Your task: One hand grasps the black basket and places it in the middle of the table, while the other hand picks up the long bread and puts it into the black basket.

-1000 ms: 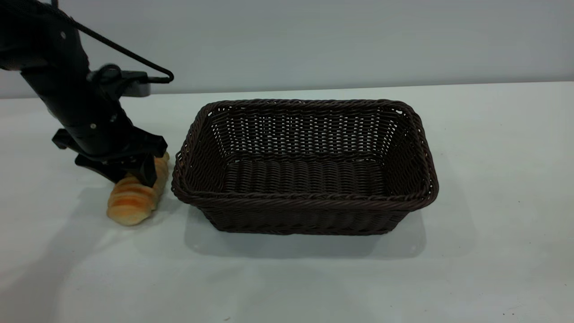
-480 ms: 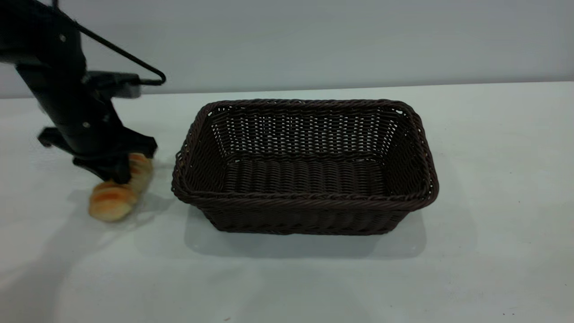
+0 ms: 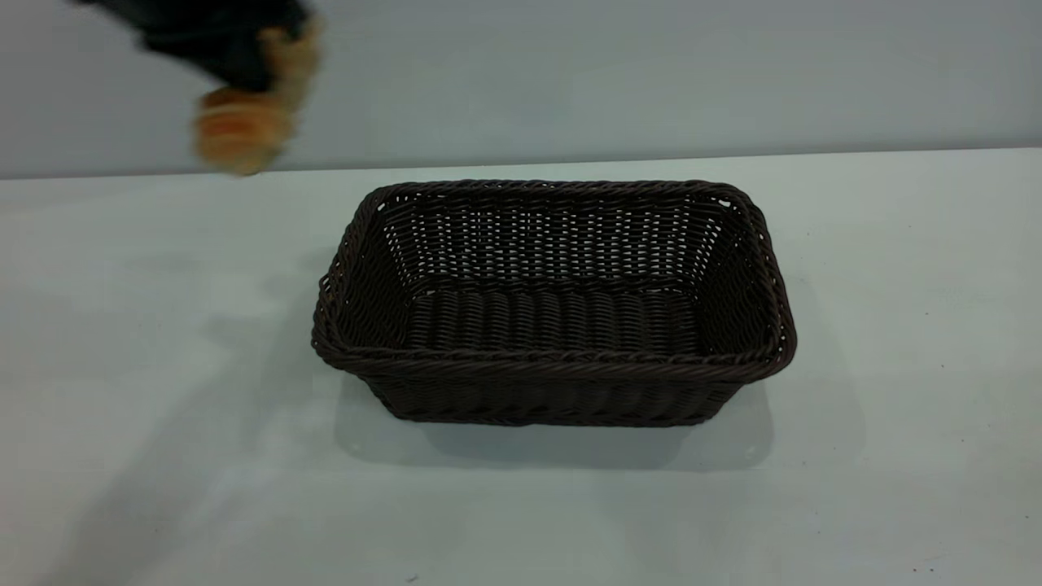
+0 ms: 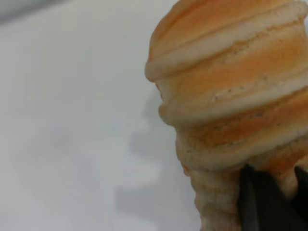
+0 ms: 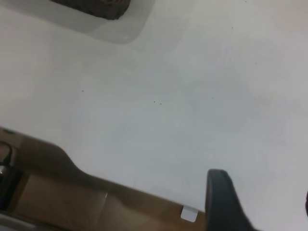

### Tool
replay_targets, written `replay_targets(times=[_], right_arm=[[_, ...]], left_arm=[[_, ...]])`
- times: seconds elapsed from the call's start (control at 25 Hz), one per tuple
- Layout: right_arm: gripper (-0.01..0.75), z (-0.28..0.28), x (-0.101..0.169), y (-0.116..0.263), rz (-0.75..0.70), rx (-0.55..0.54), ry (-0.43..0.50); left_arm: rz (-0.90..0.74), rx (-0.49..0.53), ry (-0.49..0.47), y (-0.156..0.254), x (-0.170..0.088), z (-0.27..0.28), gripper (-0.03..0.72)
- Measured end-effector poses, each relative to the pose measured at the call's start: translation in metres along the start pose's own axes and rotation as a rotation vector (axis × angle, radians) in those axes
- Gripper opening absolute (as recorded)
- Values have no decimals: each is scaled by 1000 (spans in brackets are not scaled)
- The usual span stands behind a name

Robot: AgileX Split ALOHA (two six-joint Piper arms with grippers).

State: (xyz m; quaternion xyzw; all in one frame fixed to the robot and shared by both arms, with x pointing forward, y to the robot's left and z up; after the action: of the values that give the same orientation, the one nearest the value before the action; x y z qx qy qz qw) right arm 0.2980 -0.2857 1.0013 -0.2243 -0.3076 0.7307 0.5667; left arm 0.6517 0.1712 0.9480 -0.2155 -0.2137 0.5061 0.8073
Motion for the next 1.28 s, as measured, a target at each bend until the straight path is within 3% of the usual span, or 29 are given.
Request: replay_targets(times=[0.2, 0.44, 0.64, 0.84, 1.0, 1.12, 1.28], right_arm=[[425, 0, 0, 0, 0, -1, 1], [425, 0, 0, 0, 0, -3, 1], [425, 1, 0, 0, 0, -9, 0], [425, 15, -2, 5, -9, -132, -13], [425, 26, -3, 10, -17, -231, -23], [425, 26, -3, 10, -17, -232, -22], [425, 26, -4, 10, -17, -232, -21]], left_arm=[[-171, -91, 118, -11, -90, -16, 64], [-276, -39, 173, 22, -133, -78, 64], [-286, 1, 179, 37, -138, -97, 121], [-287, -9, 179, 33, -138, -91, 407], [-301, 63, 164, 31, -130, -67, 609], [-319, 62, 138, 18, -119, -31, 658], [-312, 1, 106, -5, -101, 42, 651]])
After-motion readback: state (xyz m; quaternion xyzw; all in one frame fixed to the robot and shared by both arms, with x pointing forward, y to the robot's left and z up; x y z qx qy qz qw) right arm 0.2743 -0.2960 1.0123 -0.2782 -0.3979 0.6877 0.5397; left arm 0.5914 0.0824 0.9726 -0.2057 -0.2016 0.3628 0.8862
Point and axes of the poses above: a point on each arm's last joint axis where the gripper is mounted, z pointing back along that axis away from the gripper, x along the wrist's bending axis when the last joint is at zero, y = z × x, the point moved 5 cm from there along -z, pointing out along that axis toward the gripper, and after that the axes turned 5 degrees about -z, right-handed, at the moved point
